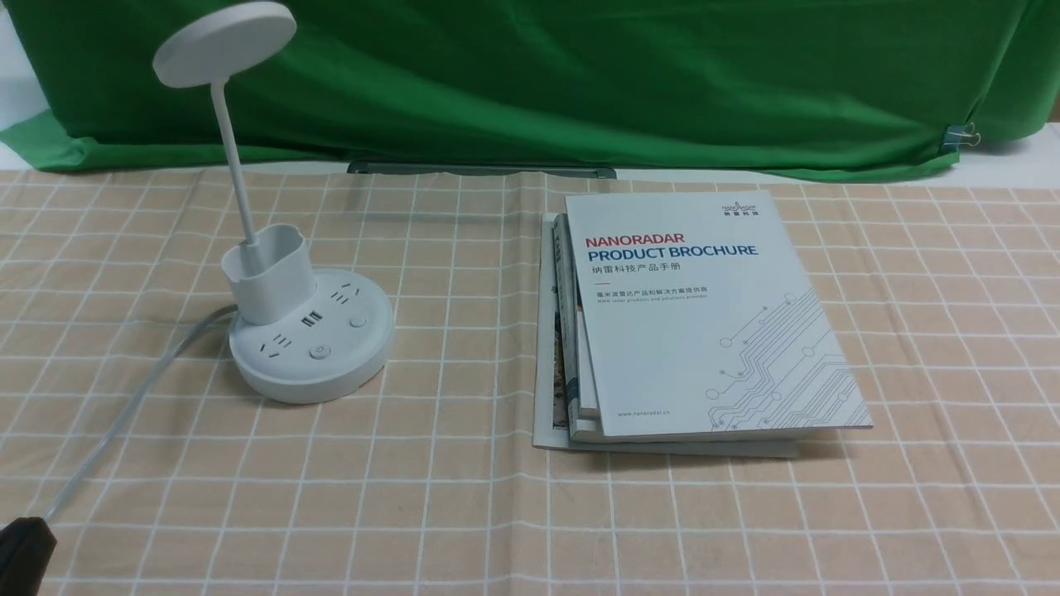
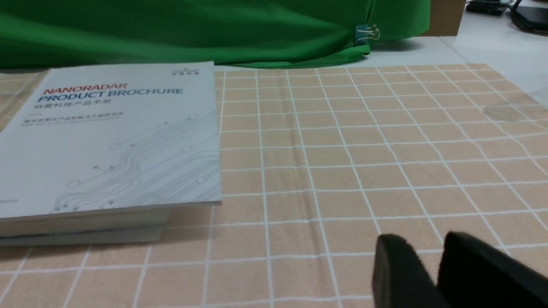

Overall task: Turn on the table lamp on the light coffee tablecloth with your hand.
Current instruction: 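Press the power button on the lamp base to turn the lamp on with the left gripper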

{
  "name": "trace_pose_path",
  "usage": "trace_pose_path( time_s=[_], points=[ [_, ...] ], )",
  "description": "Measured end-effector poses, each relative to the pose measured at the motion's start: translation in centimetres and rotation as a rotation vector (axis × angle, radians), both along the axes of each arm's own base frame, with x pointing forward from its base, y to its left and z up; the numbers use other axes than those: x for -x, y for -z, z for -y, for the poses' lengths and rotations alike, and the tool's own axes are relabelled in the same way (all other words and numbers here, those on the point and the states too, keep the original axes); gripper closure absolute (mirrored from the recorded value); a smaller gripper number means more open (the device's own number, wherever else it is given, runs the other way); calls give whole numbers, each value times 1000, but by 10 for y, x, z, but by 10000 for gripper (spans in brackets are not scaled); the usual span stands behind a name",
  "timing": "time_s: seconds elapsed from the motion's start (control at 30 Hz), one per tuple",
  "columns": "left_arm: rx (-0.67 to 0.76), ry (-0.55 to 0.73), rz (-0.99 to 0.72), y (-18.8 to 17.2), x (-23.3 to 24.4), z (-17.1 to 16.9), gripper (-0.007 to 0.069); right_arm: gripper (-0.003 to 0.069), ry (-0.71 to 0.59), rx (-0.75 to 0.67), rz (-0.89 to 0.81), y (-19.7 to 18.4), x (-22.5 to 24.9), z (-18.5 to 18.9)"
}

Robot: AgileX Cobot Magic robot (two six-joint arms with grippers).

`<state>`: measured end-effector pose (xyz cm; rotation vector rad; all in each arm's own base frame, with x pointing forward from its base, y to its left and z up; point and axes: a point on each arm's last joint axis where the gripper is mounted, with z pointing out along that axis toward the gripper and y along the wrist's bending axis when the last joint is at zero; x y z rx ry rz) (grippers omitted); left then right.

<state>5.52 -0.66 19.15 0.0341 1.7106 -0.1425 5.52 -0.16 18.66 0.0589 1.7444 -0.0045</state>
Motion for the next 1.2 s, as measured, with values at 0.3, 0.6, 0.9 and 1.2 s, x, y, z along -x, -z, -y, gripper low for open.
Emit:
trace_pose_path(
  time_s=[0.3, 0.6, 0.9, 1.2],
  points=[
    [0, 0, 0, 0, 0, 0, 624, 423, 0, 0, 0, 0, 0, 0],
    [-2, 0, 15, -1, 0, 0, 624, 422, 0, 0, 0, 0, 0, 0],
    [18, -14, 559, -50, 7, -1, 624, 421, 0, 0, 0, 0, 0, 0],
    [253, 50, 946, -80, 29, -4, 624, 421, 0, 0, 0, 0, 0, 0]
  ],
)
